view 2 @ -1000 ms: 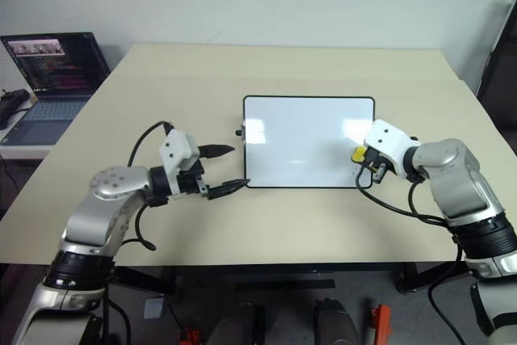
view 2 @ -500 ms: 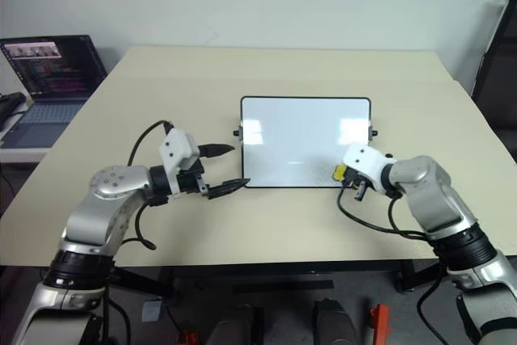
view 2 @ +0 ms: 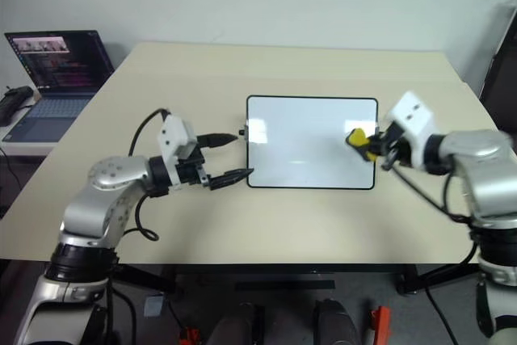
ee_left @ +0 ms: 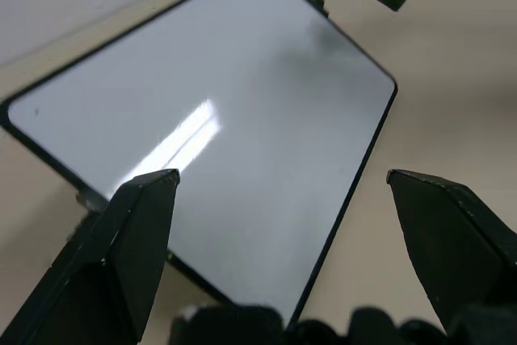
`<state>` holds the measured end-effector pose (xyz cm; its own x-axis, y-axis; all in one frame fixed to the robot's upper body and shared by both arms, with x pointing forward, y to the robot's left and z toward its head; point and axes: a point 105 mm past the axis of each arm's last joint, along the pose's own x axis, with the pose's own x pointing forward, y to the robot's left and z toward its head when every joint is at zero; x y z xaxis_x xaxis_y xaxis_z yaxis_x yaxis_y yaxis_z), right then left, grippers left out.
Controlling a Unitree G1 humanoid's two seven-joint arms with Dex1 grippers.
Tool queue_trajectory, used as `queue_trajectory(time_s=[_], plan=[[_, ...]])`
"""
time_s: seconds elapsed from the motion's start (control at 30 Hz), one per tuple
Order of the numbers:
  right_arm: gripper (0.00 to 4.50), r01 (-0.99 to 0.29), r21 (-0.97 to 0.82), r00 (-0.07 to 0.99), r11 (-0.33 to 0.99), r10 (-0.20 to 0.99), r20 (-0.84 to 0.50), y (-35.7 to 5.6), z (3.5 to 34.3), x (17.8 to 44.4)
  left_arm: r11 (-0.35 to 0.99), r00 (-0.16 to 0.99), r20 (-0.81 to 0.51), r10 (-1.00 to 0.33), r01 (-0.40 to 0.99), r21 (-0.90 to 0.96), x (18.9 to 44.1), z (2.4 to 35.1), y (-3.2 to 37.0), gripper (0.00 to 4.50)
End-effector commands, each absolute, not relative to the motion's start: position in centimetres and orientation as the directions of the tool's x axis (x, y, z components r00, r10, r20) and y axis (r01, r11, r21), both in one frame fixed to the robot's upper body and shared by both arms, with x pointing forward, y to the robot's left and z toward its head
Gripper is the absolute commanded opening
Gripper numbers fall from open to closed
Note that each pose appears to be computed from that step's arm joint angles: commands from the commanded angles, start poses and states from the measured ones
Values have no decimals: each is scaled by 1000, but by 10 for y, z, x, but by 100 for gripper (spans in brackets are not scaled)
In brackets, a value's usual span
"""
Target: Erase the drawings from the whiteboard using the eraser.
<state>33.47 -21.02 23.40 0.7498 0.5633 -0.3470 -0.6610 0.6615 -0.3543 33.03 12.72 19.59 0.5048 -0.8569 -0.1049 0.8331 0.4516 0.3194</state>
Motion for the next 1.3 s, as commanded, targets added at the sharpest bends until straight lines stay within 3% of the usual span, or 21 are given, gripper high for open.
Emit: queue_trajectory(time_s=[0.03,0.33,0.57,1.3], plan=[[19,-556,-346,830,756,484,-277,-246,257,335,413,456,-57,-888,846,337,325,209,111,450],[19,-329,-276,896,903,206,-394,-335,223,346,195,227,-58,-972,920,339,320,195,28,450],[19,-228,-253,830,940,51,-555,-376,187,345,123,156,-61,-986,921,369,322,189,-13,450],[19,-192,-215,744,958,-1,-668,-396,156,351,126,142,-33,-989,945,300,306,173,-26,450]])
